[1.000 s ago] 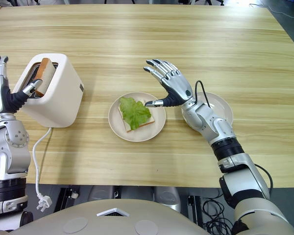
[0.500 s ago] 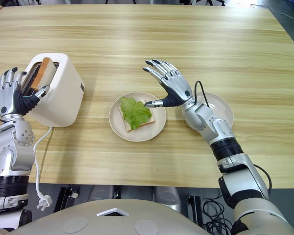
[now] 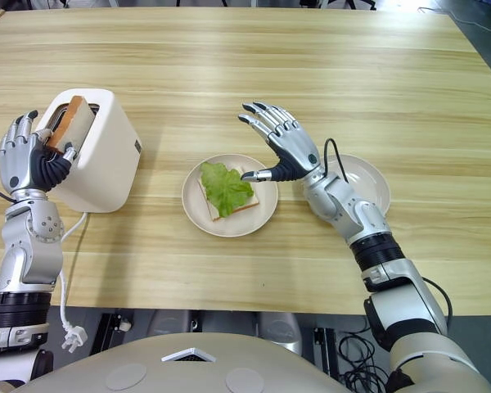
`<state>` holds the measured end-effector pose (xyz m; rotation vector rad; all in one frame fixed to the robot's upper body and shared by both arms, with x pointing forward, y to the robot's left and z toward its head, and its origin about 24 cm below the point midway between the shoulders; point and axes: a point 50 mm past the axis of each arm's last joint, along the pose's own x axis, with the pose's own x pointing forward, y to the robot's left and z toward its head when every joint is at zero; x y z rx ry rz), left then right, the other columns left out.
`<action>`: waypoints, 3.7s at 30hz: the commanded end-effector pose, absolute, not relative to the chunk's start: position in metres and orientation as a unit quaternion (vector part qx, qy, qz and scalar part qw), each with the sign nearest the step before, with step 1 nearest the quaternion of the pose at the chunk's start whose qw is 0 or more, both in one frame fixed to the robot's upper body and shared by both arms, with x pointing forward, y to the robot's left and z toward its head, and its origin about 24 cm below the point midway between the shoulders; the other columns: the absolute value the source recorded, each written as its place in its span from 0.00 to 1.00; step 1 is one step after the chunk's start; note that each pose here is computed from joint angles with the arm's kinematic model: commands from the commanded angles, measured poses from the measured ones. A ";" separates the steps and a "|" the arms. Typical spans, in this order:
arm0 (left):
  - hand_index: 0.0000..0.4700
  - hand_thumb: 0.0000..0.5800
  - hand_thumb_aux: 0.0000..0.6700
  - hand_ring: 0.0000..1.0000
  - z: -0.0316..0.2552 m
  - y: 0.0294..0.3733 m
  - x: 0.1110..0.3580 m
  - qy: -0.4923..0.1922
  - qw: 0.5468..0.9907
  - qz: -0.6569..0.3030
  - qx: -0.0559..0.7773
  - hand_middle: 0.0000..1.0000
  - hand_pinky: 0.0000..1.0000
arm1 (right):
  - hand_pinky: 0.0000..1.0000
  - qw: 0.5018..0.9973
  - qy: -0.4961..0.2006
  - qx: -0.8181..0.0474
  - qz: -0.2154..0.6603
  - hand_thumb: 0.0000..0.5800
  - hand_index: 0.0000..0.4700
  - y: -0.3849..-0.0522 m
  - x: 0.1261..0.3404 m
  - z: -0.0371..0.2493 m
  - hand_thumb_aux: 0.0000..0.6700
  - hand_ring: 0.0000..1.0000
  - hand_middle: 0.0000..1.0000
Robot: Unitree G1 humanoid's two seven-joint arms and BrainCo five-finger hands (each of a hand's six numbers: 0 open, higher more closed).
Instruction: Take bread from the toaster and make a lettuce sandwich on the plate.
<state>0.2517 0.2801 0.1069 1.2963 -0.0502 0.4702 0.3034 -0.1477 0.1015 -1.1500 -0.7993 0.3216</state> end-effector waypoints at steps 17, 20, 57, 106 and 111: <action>0.98 1.00 1.00 1.00 0.218 0.212 0.235 -0.305 0.762 0.248 0.514 1.00 1.00 | 0.00 0.748 -0.373 -0.538 0.113 0.00 0.00 -0.156 0.302 0.099 0.00 0.00 0.00; 0.98 1.00 1.00 1.00 0.197 0.189 0.252 -0.278 0.833 0.159 0.450 1.00 1.00 | 0.00 0.746 -0.385 -0.536 0.087 0.00 0.00 -0.164 0.299 0.101 0.00 0.00 0.00; 0.98 1.00 1.00 1.00 0.077 0.095 0.313 -0.070 0.979 -0.153 0.114 1.00 1.00 | 0.00 0.730 -0.378 -0.563 0.085 0.00 0.00 -0.178 0.279 0.077 0.00 0.00 0.00; 0.00 0.00 0.00 0.35 0.102 0.112 0.306 -0.171 0.963 -0.090 0.188 0.35 0.35 | 0.00 0.797 -0.342 -0.495 0.048 0.00 0.00 -0.193 0.281 0.077 0.00 0.00 0.00; 0.00 0.00 0.00 0.00 0.127 0.126 0.285 -0.256 0.954 -0.030 0.155 0.00 0.00 | 0.00 0.890 -0.309 -0.324 0.086 0.00 0.00 -0.184 0.276 0.077 0.00 0.00 0.00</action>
